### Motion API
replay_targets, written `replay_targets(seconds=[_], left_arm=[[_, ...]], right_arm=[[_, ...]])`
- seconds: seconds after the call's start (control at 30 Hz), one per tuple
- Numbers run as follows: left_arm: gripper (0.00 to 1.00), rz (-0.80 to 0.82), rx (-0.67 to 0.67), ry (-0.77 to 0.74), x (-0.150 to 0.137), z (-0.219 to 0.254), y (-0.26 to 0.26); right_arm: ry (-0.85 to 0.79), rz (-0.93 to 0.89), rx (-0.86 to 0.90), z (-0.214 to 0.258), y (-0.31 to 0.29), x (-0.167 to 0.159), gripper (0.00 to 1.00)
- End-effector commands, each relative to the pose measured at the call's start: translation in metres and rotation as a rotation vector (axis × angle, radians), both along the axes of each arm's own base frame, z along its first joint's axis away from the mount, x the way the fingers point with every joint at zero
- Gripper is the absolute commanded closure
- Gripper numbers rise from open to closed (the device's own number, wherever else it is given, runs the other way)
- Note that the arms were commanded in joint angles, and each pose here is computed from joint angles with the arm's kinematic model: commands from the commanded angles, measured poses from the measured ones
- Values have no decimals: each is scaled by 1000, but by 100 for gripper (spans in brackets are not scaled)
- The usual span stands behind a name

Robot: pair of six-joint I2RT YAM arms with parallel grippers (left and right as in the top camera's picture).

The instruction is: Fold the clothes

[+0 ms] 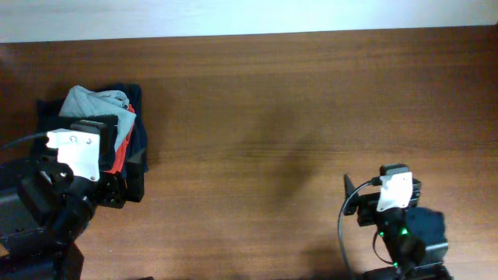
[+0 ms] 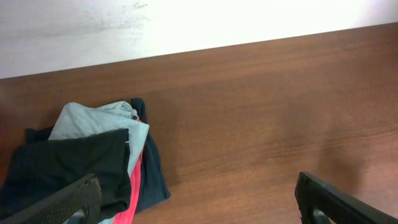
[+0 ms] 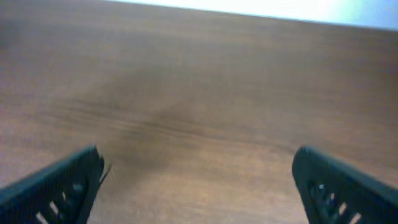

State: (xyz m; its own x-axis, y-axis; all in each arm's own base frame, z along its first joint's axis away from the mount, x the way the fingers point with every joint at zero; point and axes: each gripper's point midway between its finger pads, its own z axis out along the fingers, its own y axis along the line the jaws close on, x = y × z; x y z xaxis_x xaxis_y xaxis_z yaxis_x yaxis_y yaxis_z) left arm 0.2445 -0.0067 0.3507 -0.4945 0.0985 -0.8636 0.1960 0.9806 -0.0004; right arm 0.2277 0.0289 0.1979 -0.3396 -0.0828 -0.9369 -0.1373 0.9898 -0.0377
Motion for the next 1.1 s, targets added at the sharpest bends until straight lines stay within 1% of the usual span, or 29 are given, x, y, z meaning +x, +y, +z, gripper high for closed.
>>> replay_targets(seconds=[0.0, 0.37, 0.57, 0.73, 1.07], left_arm=[[1, -20, 6, -6, 0, 1, -3], [1, -20, 6, -6, 0, 1, -3], [1, -20, 6, -6, 0, 1, -3], [1, -20, 6, -6, 0, 1, -3], [1, -20, 6, -6, 0, 1, -3]], right_arm=[[-52, 38, 36, -13, 7, 1, 1], [-126, -27, 47, -36, -8, -2, 1], [-119, -44, 45, -57, -11, 5, 1], [-183, -35, 51, -48, -10, 10, 1], [-182, -36, 51, -48, -10, 10, 1]])
